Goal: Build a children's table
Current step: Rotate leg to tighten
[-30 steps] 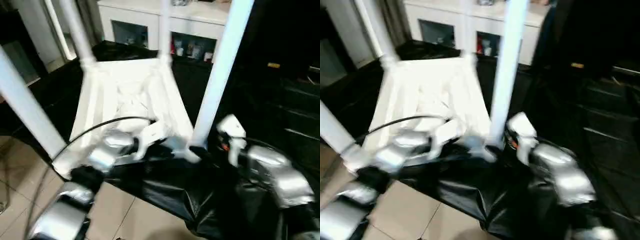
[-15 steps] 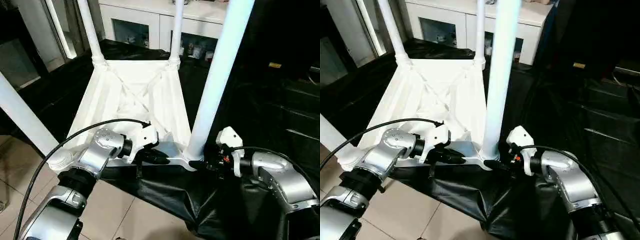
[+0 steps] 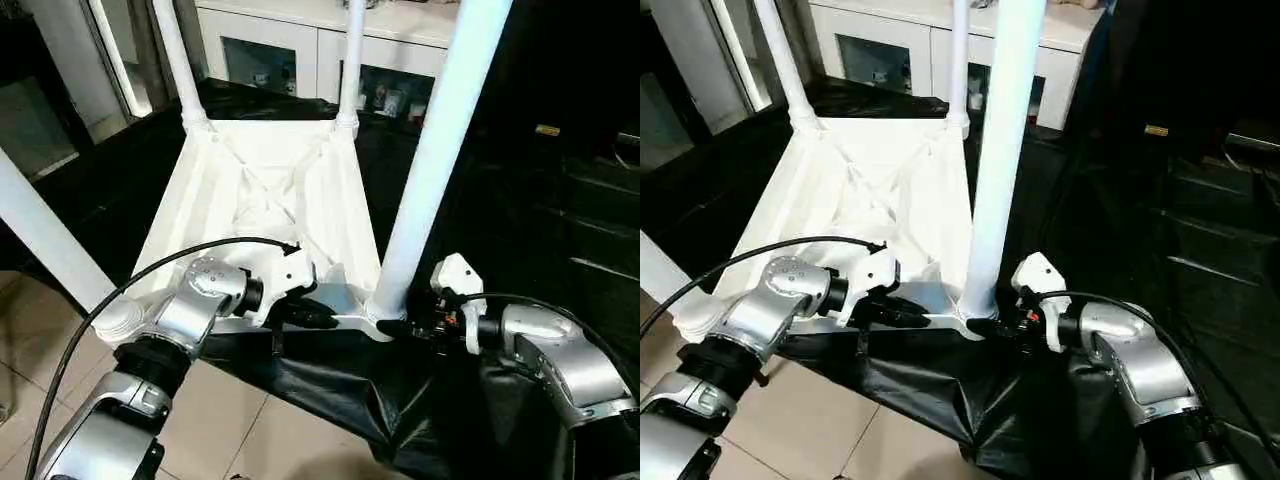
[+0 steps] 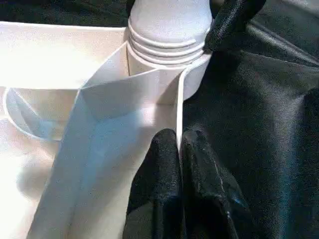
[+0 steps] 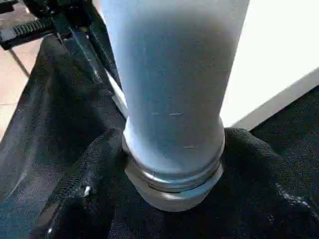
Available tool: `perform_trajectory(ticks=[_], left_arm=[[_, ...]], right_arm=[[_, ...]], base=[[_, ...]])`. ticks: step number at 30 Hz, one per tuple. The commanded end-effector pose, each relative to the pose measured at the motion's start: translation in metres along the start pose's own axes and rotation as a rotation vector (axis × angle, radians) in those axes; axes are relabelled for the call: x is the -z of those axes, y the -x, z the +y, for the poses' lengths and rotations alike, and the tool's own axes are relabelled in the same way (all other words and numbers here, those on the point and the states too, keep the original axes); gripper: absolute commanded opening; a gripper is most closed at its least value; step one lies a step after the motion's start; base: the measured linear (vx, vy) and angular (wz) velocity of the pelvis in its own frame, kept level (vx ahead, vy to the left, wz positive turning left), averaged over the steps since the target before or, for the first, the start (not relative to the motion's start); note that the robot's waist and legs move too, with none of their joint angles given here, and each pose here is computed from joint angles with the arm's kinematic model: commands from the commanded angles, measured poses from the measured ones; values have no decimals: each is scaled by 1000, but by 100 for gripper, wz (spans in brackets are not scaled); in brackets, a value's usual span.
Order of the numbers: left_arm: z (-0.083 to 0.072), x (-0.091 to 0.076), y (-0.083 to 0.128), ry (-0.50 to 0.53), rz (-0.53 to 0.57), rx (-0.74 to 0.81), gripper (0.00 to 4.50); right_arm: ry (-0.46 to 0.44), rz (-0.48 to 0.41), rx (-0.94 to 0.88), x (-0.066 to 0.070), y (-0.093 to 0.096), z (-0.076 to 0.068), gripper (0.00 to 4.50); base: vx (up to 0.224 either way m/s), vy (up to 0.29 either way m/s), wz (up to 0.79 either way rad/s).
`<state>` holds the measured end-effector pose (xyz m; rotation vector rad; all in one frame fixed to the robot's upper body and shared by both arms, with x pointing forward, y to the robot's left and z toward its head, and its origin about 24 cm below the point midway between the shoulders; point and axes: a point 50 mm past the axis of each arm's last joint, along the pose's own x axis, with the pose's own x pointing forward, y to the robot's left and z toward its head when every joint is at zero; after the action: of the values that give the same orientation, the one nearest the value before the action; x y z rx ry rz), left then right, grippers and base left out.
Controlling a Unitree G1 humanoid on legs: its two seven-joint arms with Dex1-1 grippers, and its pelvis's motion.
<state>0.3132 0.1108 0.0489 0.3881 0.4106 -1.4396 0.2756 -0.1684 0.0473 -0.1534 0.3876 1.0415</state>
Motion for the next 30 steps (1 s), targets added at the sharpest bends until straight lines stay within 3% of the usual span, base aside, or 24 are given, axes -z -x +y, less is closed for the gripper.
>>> perform_trajectory(ticks=[1,5,10,18,20,21,24,27,30], left_arm=[[4,-6,-10,34,-60,-76,0],[13,-7,-28,70,-30,-227,0],[15,-19,-61,120,-9,-378,0],[9,-23,-80,78,25,-360,0],[9,-22,-77,58,34,-352,0],[10,-21,-74,54,33,-351,0],[11,-17,-64,35,19,-318,0],[12,-15,-53,18,0,-278,0],[11,-13,-46,11,-13,-231,0]], right_arm=[[-46,-27,147,4,-5,-10,274],[-164,-67,425,15,-20,-21,274],[-306,-105,663,12,-51,-13,274],[-241,-134,649,-4,-78,0,274],[-224,-170,638,-8,-75,-2,274],[-222,-191,622,-10,-72,-4,329],[-189,-238,557,-17,-54,-13,349],[-109,-186,442,-17,-34,-20,386],[-45,-140,364,-16,-17,-23,395]], base=[[0,0,0],[0,0,0],[0,0,0],[0,0,0],[0,0,0],[0,0,0],[0,0,0],[0,0,0],[0,0,0]])
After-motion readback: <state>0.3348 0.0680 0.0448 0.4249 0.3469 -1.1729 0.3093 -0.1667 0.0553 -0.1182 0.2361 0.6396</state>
